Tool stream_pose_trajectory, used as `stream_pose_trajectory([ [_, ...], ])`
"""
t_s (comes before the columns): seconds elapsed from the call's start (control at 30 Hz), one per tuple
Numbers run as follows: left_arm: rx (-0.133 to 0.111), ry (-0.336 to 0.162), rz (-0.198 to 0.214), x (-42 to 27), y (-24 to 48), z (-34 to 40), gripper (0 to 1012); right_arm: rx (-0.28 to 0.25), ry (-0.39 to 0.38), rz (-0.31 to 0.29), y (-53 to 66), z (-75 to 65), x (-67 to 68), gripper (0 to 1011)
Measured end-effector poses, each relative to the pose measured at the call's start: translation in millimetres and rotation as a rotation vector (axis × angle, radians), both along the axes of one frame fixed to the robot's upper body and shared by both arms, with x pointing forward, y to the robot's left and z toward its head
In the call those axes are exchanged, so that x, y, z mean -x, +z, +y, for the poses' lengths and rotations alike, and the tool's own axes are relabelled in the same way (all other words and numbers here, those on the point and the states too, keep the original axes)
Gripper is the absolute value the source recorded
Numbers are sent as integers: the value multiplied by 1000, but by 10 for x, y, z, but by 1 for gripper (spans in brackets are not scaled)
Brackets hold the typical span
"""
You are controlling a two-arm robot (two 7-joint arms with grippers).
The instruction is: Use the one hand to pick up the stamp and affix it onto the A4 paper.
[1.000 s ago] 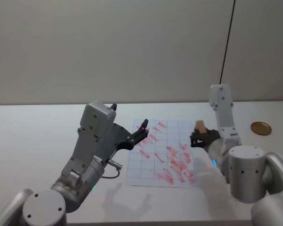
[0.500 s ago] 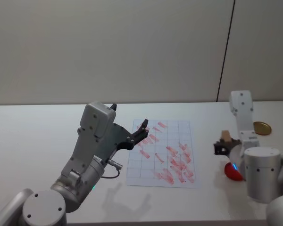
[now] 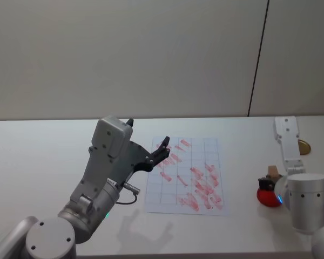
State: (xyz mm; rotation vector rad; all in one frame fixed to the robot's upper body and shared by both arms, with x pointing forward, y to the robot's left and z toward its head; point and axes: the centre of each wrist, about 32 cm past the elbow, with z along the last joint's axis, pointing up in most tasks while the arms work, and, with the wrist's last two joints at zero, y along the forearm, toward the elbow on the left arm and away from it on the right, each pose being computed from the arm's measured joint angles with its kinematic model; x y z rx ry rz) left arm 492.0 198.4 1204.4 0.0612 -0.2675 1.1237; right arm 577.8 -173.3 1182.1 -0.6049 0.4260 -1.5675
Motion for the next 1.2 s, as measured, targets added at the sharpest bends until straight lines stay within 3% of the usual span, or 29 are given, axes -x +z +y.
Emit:
stream_pose_trajectory([
  [0.4,0,0,0,0,0,0,993,-8,0,48,-91,-44,-29,240],
  [0.57,0,0,0,0,0,0,993,-15,5,55,-107,-43,-34,417],
  [0.8,0,0,0,0,0,0,993,-19,7,58,-119,-39,-37,592],
  [0.93,0,0,0,0,0,0,993,-20,7,53,-118,-38,-36,761],
  [1.2,0,0,0,0,0,0,993,-21,10,13,-61,-37,-2,960],
])
